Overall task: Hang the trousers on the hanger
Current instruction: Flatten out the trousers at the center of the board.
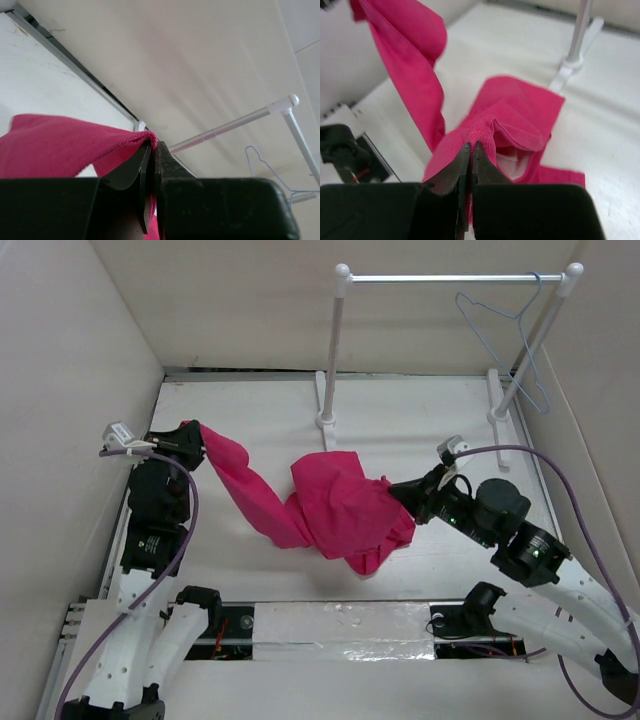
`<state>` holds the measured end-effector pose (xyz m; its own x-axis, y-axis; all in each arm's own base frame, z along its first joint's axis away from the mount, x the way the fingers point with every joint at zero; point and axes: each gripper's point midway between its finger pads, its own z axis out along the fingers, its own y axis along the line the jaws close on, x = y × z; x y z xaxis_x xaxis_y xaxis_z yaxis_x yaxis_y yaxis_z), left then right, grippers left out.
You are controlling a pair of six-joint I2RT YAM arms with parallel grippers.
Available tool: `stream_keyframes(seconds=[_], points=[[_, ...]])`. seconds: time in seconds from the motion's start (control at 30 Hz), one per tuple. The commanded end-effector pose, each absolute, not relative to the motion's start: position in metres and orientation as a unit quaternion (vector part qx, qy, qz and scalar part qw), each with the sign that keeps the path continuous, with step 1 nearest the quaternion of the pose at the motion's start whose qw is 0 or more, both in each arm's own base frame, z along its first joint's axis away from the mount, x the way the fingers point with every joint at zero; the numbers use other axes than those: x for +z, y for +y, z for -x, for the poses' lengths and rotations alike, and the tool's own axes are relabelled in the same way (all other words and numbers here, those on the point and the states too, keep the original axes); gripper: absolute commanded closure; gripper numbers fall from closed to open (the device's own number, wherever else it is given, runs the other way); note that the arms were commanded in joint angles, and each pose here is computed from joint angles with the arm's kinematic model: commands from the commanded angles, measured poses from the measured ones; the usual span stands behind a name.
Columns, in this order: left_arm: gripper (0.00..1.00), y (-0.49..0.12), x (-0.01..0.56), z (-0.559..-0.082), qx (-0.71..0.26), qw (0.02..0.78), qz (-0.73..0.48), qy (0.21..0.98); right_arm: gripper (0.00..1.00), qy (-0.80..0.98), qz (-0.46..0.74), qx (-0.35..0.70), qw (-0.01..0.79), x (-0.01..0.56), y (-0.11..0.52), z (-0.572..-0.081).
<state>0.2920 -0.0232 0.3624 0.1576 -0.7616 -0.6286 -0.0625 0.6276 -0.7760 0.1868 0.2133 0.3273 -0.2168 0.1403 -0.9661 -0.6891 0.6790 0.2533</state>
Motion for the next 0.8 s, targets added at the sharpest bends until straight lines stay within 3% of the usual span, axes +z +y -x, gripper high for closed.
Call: stream_keyframes(seconds=[0.0, 0.13, 0.23, 0.47, 0.63, 0.77], points=[[1.0, -0.019, 0.383, -0.295, -0.255, 0.697, 0.342, 0.576, 1.0, 0.686, 0.168, 0.339, 0.621, 0.353, 0.202, -0.191], [1.0, -0.021, 0.407, -0.306, -0.247, 0.7, 0.332, 0.581, 1.0, 0.61, 0.194, 0.365, 0.675, 0.453, 0.207, -0.184], [1.0, -0.017, 0.409, -0.305, -0.236, 0.7, 0.337, 0.583, 1.0, 0.577, 0.243, 0.393, 0.673, 0.502, 0.243, -0.185], [1.0, 0.012, 0.392, -0.268, -0.177, 0.715, 0.36, 0.573, 1.0, 0.561, 0.306, 0.411, 0.65, 0.551, 0.346, -0.227], [1.0, 0.035, 0.42, -0.248, -0.121, 0.748, 0.36, 0.544, 1.0, 0.519, 0.243, 0.361, 0.736, 0.613, 0.285, -0.219], [1.0, 0.031, 0.453, -0.258, -0.125, 0.761, 0.344, 0.536, 1.0, 0.494, 0.224, 0.369, 0.755, 0.636, 0.238, -0.186]])
